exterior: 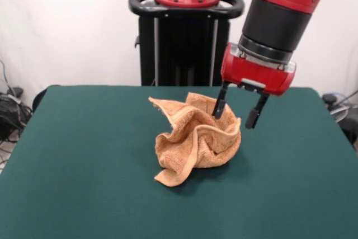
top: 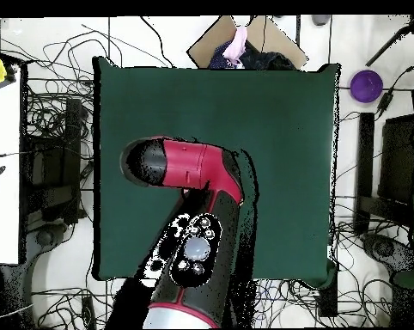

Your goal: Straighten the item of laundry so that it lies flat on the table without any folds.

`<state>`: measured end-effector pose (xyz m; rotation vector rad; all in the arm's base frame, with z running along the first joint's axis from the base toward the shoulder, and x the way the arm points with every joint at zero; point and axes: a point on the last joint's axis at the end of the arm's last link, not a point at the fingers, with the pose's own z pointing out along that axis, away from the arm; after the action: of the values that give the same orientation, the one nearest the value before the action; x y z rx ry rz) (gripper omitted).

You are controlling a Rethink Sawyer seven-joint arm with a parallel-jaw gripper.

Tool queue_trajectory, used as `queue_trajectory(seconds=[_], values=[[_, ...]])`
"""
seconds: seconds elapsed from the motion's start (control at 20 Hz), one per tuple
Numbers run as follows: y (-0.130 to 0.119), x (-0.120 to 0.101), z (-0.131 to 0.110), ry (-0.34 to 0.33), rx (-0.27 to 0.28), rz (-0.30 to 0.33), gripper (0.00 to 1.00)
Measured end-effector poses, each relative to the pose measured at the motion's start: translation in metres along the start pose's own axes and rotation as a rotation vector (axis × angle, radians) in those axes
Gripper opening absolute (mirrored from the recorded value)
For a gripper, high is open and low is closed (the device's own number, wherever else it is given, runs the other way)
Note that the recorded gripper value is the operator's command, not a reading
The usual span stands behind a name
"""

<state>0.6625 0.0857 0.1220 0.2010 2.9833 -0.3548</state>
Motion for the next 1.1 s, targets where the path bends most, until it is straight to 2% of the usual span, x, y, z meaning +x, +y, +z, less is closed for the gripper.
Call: queue_trajectory(seconds=[0.4, 0.85, 1.1], values=[[0.001, 0.007, 0.008, 0.025, 0.018, -0.009, 1.0], [-0.009, 0.013, -0.006, 0.08, 0.067, -0.011, 1.0], [-0.019, 0.009, -0.012, 0.084, 0.094, -0.004, 1.0]])
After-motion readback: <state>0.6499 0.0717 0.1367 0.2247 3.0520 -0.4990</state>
